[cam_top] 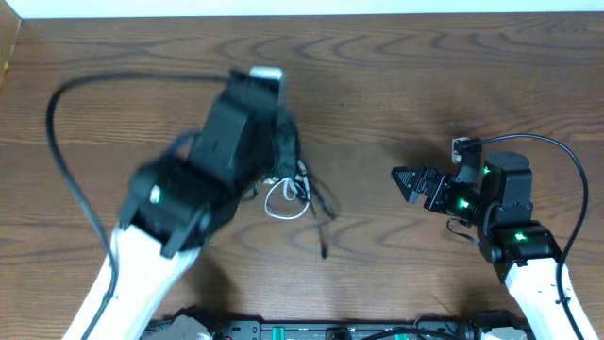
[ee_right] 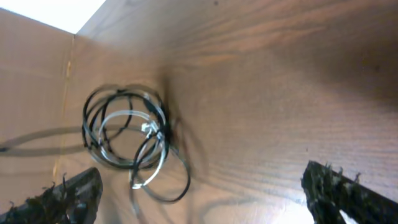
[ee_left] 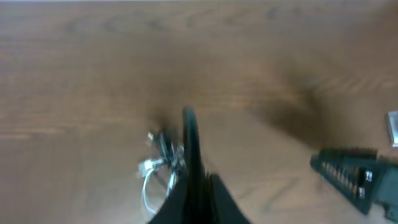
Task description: Untangle cables
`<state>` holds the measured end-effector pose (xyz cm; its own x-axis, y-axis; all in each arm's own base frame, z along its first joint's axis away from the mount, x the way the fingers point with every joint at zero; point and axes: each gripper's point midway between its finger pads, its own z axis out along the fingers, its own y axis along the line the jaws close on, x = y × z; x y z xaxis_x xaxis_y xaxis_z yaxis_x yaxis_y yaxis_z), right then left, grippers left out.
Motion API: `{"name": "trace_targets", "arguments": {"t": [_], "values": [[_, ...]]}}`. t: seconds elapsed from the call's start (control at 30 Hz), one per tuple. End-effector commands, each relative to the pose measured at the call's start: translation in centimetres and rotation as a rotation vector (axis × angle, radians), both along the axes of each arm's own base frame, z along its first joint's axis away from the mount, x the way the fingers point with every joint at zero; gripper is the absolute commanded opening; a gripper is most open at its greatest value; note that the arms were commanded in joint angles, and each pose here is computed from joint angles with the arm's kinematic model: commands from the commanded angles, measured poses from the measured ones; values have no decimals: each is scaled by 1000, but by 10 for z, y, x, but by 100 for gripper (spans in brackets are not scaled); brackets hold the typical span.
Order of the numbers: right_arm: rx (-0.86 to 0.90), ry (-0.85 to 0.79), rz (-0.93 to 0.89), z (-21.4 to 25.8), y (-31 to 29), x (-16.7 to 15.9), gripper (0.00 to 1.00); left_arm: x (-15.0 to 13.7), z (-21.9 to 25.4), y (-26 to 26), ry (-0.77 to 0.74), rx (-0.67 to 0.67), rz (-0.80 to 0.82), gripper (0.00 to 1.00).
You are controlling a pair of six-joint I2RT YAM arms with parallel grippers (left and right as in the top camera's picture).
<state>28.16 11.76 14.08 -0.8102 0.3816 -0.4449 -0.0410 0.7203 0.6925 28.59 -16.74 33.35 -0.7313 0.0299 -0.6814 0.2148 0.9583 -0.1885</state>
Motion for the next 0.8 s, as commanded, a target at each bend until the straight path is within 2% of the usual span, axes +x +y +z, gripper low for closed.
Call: {"name": "trace_targets", "arguments": {"t": [0.0, 0.13, 0.23, 0.37, 0.53, 0.67, 0.77], "values": [[-12, -36, 60, 3, 4, -3, 99, 14, 11, -12, 82, 67, -29, 7], [-22, -139, 251, 11, 21, -15, 99, 23, -7, -18, 204, 170, -56, 7], [-11, -199, 351, 17, 30, -23, 99, 27, -22, -27, 267, 183, -82, 8], [-22, -224, 396, 17, 34, -27, 99, 20, -26, -61, 318, 71, -231, 7], [-22, -283, 428, 26, 44, -25, 98, 29, -5, -81, 234, -41, -272, 8], [-55, -342, 432, 31, 51, -18, 96, 26, 17, -110, 196, -186, -385, 7], [-59, -364, 453, 33, 58, -19, 96, 28, 30, -122, 156, -244, -431, 7]]}}
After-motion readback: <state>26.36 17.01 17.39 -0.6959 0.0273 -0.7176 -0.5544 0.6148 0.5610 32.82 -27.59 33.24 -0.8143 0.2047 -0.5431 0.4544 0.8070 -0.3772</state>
